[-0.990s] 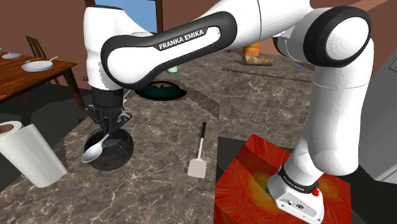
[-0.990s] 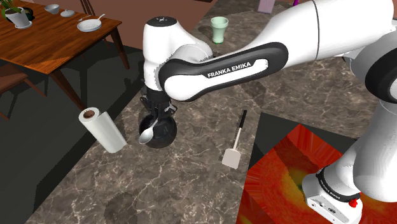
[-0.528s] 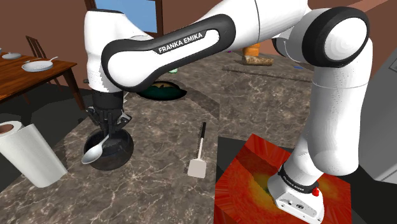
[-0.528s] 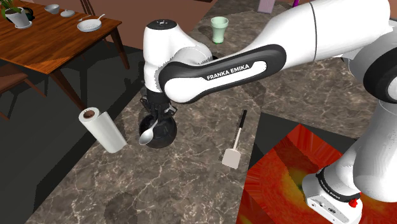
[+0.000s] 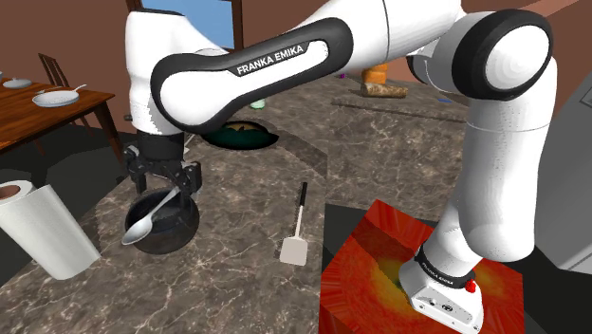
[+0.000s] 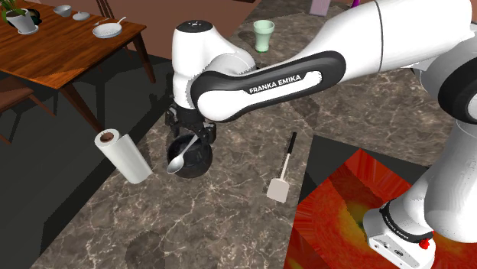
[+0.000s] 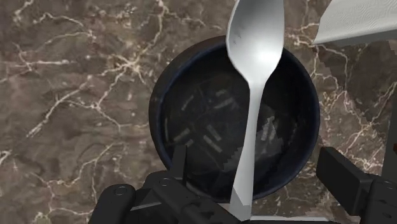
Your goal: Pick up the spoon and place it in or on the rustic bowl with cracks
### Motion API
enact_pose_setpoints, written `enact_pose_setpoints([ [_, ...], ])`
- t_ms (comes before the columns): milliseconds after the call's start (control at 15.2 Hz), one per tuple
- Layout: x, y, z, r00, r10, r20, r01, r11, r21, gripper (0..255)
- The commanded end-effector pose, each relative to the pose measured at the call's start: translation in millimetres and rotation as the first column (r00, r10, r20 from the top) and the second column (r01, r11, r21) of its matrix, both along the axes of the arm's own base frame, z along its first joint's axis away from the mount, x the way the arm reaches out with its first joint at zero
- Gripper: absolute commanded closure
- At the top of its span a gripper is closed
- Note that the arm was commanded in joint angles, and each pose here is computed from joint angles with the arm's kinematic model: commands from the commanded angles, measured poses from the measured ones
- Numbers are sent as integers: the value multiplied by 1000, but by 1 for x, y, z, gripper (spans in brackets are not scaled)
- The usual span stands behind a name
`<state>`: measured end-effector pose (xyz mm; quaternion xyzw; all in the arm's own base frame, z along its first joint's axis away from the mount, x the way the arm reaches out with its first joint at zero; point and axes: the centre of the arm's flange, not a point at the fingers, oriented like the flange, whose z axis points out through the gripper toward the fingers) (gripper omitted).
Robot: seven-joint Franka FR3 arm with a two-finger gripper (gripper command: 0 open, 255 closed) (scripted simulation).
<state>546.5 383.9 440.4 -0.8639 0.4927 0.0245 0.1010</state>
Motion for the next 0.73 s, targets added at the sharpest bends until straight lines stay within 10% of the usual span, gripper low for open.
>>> enact_pose_setpoints([
  [0, -2, -4, 20, 1000, 0, 0, 0, 1000, 0, 0],
  [660, -3, -9, 43, 1000, 0, 0, 0, 1000, 0, 0],
])
